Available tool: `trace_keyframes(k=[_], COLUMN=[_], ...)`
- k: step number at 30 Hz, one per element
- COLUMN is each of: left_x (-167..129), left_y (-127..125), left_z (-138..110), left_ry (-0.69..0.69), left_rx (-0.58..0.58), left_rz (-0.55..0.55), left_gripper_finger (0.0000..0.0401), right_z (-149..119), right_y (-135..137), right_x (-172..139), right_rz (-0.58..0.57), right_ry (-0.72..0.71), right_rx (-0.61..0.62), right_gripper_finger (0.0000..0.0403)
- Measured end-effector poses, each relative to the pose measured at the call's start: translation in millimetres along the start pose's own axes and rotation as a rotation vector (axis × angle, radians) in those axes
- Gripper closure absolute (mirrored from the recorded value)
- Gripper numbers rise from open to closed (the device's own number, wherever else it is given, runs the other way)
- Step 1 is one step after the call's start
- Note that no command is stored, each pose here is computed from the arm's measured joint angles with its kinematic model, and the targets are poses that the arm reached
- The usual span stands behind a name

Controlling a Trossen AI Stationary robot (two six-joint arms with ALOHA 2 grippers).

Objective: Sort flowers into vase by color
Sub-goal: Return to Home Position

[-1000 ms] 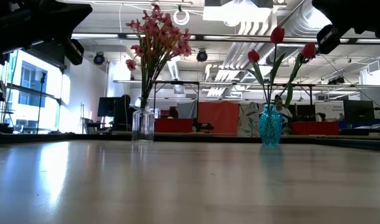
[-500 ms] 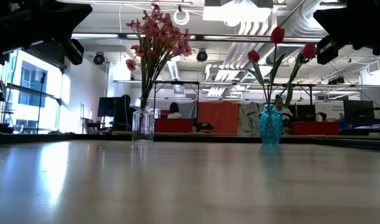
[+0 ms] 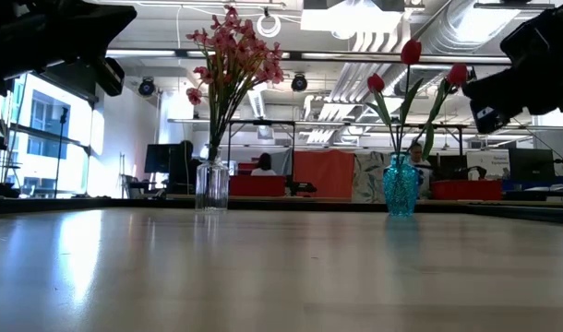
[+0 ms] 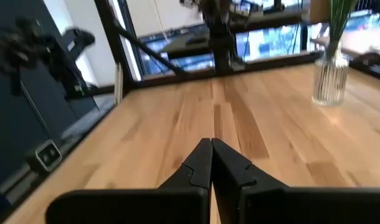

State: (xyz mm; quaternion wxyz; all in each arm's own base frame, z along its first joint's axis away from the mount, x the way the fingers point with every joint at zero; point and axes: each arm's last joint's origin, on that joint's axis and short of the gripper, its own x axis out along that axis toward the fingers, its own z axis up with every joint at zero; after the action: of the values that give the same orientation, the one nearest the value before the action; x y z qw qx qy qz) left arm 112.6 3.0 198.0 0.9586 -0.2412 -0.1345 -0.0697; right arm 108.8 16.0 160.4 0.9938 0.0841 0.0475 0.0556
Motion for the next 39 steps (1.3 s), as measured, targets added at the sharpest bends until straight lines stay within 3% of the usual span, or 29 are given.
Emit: trace_keyframes(k=[5, 13, 25, 32, 39], left_x=[0, 0, -16, -21, -21], left_y=[0, 0, -8, -13, -16], left_z=[0, 0, 11, 16, 14], left_ry=[0.000, 0.000, -0.097, -0.158, -0.134], left_rx=[0.000, 0.000, 0.014, 0.021, 0.005], left_rz=[0.000, 0.000, -0.055, -0.095, -0.124], left_gripper_finger=[0.0401, 0.0401, 0.0401, 0.0401, 0.0401], right_z=[-8, -9, 9, 9, 7], right_y=[-1, -2, 1, 1, 1], right_x=[0, 0, -14, -14, -14], right_rz=[-0.015, -0.016, 0.025, 0.026, 0.024], right_ry=[0.086, 0.095, -0.131, -0.129, -0.114], right_rx=[0.002, 0.001, 0.010, 0.009, 0.009], right_gripper_finger=[0.0403, 0.0403, 0.0402, 0.0402, 0.0402])
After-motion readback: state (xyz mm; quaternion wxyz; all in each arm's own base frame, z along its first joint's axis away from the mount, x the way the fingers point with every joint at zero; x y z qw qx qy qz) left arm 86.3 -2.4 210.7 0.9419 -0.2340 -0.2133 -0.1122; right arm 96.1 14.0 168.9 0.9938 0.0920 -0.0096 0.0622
